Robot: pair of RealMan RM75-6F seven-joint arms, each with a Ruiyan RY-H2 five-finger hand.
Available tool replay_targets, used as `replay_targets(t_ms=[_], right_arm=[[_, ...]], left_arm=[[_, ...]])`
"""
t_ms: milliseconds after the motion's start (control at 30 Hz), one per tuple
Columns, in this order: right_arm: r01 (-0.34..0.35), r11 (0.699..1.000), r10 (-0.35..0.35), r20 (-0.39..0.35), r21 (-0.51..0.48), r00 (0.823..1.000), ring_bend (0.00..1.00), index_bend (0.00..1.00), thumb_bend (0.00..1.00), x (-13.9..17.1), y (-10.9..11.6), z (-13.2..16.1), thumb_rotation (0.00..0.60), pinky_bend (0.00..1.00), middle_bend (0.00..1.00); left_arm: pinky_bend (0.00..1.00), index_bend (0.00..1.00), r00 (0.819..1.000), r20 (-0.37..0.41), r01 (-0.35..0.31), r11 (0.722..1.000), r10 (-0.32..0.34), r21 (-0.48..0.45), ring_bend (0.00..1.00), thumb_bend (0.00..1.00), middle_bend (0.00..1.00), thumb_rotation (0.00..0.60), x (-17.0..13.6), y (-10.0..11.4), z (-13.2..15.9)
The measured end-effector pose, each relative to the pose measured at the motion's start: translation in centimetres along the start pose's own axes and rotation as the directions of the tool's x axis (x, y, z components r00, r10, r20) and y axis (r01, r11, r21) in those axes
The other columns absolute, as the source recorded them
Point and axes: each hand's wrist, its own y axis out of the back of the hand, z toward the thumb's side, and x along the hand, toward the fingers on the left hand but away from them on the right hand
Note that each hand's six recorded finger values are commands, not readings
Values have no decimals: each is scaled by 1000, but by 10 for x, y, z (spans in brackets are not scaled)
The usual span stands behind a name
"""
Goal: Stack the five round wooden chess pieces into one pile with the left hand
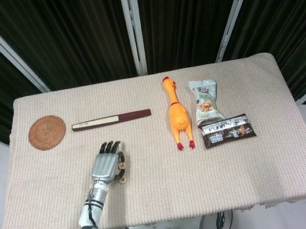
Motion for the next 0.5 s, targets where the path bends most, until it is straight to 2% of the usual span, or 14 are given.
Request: replay_targets(t_ms=[300,500], right_arm=[[0,1000,0,-1,4,1000,0,0,258,0,-1,1,600,0,0],[-5,1000,5,-5,9,1000,0,0,259,0,-3,3,600,0,0]], left_arm=[[0,502,999,-8,-35,999,35,-7,0,302,68,600,-13,18,-3],[0,502,997,-55,-46,999,45,-15,0,302,68,600,-34,31,-20]])
